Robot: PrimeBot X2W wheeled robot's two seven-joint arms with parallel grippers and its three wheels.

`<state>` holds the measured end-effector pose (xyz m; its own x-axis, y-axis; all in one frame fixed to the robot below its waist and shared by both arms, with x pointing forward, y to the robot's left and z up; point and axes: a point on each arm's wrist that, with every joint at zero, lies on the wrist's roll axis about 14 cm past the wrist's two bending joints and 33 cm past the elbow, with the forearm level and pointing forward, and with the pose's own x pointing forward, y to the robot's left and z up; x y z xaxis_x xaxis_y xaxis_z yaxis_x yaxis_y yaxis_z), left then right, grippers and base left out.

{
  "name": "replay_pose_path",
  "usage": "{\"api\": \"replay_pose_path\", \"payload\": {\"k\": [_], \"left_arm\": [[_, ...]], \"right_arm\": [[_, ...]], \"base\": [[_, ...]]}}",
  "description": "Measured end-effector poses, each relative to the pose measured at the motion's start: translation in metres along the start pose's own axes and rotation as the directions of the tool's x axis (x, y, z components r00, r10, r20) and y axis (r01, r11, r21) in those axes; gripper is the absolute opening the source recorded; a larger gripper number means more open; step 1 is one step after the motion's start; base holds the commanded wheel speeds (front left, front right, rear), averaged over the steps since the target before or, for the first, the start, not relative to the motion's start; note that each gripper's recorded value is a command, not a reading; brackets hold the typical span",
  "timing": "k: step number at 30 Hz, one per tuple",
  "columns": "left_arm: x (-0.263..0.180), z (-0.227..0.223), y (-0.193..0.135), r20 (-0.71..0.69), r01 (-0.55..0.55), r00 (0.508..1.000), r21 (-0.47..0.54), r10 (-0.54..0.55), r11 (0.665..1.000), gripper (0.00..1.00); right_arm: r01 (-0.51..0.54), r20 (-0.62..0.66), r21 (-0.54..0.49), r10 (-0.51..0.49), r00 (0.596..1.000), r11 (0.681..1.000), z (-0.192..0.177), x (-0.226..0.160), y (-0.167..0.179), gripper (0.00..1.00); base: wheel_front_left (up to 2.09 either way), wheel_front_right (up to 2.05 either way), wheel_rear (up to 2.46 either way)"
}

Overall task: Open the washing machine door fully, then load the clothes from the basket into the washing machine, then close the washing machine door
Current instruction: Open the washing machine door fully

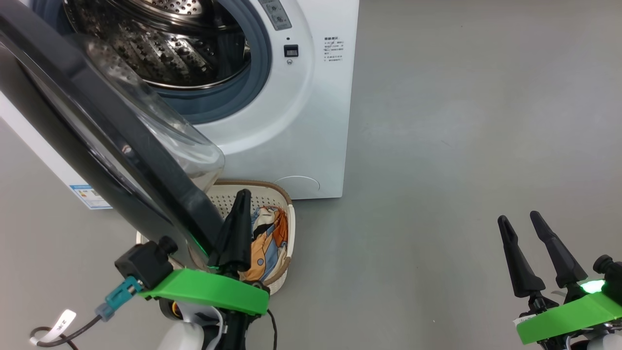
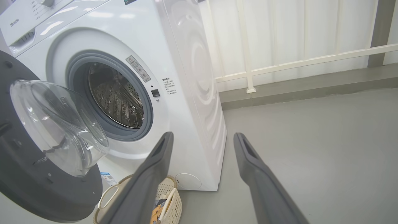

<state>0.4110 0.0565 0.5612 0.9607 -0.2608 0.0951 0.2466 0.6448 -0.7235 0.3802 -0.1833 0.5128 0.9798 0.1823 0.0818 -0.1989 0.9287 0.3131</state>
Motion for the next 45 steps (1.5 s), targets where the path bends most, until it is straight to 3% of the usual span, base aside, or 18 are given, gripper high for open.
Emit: {"api": "replay_pose_path", "payload": {"k": [12, 26, 45], "left_arm": [[0.004, -0.003, 0.032, 0.008, -0.078, 0.997, -0.018, 0.078, 0.997, 0.0], [0.0, 0.004, 0.039, 0.036, -0.101, 0.994, -0.034, 0.103, 0.994, 0.0], [-0.036, 0.031, 0.063, 0.125, -0.188, 0.973, -0.048, 0.193, 0.981, 0.0]], "right_arm": [[-0.005, -0.005, 0.003, 0.005, 1.0, 1.0, -0.002, 0.002, 0.001, 1.0], [-0.035, -0.006, -0.003, 0.035, 0.999, 0.999, -0.002, 0.009, 0.008, 1.0], [-0.114, -0.034, -0.009, 0.113, 0.993, 0.993, -0.012, 0.025, 0.028, 1.0]], "base": [[0.0, 0.0, 0.0], [0.0, 0.0, 0.0], [0.0, 0.0, 0.0]]}}
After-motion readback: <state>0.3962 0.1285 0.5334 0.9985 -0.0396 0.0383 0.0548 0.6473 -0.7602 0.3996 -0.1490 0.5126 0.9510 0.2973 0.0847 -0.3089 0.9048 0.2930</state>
